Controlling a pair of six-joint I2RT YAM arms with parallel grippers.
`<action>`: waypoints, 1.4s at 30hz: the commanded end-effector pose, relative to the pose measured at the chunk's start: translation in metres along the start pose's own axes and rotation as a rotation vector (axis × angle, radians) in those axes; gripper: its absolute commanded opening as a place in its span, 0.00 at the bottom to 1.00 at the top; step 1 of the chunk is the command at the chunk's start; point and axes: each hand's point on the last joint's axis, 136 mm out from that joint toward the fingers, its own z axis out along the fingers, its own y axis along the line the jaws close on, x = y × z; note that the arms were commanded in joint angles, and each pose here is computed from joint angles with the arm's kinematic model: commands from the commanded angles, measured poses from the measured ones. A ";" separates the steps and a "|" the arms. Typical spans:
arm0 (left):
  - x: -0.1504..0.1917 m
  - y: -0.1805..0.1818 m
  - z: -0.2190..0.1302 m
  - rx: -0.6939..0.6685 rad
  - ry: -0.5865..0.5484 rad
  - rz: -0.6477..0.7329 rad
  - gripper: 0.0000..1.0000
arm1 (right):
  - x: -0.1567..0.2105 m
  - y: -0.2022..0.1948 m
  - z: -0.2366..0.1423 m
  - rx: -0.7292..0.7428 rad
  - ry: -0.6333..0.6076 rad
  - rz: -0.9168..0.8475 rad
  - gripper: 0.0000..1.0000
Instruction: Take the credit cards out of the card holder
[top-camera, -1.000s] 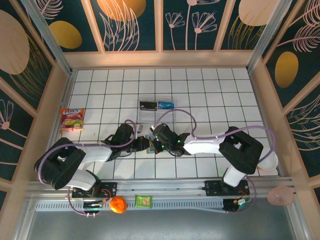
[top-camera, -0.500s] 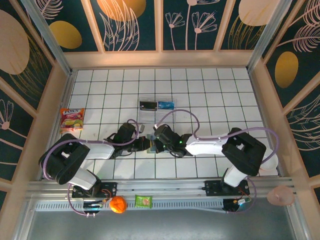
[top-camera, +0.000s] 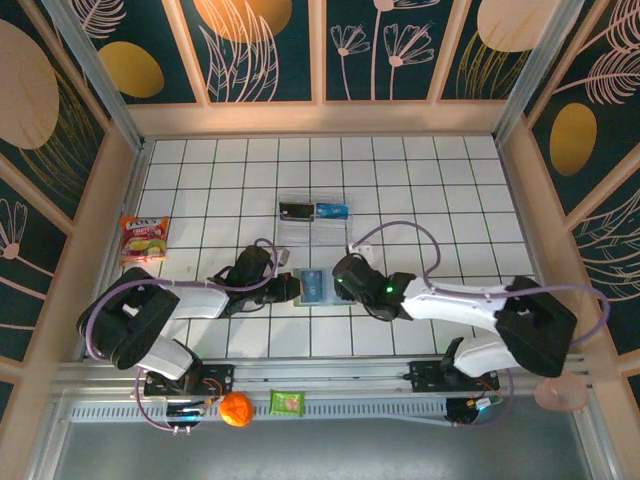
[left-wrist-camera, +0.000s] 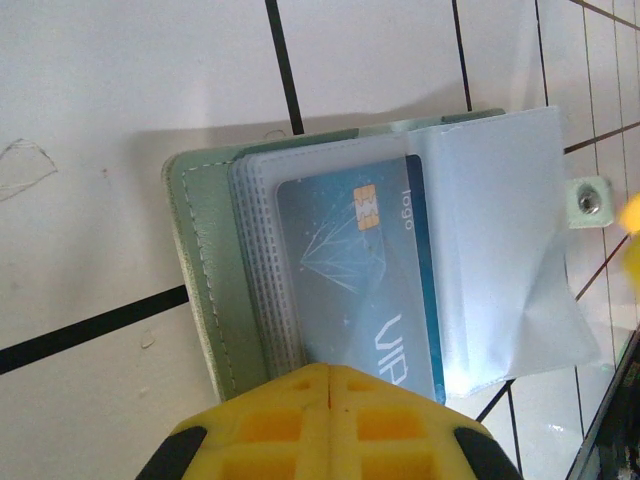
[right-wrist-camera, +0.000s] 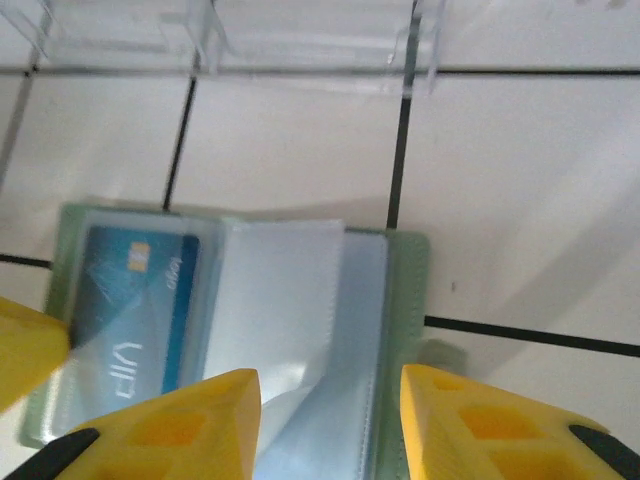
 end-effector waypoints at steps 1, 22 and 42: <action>0.009 0.004 -0.002 -0.022 0.028 -0.005 0.00 | -0.021 0.016 -0.019 -0.093 -0.041 -0.034 0.40; 0.013 0.010 0.002 -0.025 0.040 -0.020 0.00 | 0.044 -0.007 0.029 -0.110 0.265 0.128 0.13; 0.009 0.005 -0.001 -0.012 0.020 -0.012 0.00 | 0.005 0.082 0.022 -0.484 0.310 0.129 0.38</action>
